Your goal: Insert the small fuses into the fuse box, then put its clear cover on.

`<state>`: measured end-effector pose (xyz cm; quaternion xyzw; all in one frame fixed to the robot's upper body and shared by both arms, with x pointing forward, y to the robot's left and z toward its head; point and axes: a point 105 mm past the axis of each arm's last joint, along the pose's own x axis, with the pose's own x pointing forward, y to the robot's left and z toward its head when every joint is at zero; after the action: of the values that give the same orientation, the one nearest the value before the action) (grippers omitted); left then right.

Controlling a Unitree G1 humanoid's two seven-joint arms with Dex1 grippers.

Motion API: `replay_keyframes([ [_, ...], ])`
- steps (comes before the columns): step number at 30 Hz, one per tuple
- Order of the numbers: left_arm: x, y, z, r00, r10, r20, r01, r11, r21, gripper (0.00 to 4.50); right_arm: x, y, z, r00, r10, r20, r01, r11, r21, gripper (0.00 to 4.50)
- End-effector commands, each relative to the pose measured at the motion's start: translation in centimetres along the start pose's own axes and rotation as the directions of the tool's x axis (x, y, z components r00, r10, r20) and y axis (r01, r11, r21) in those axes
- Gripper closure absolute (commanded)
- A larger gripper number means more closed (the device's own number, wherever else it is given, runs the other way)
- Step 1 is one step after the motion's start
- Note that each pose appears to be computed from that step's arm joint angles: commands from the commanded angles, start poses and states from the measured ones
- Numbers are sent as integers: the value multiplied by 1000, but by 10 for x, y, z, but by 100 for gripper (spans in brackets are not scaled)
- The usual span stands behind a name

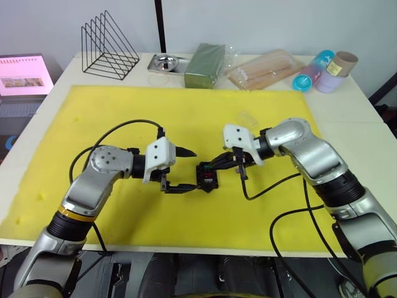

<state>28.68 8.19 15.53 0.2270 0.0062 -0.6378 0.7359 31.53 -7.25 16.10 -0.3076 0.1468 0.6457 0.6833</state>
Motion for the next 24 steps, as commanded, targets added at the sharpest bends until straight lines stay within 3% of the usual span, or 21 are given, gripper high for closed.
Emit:
replay_keyframes([
  [1,0,-1,11,1000,-3,27,2,999,38,0,2,-3,5,1000,-9,8,9,1000,-26,440],
  [13,2,-2,12,999,0,32,-1,999,37,0,2,-6,1,999,-13,-42,11,999,-38,440],
  [24,3,-1,12,999,3,37,-4,999,40,0,-3,-10,17,990,8,-140,-19,997,-72,440],
])
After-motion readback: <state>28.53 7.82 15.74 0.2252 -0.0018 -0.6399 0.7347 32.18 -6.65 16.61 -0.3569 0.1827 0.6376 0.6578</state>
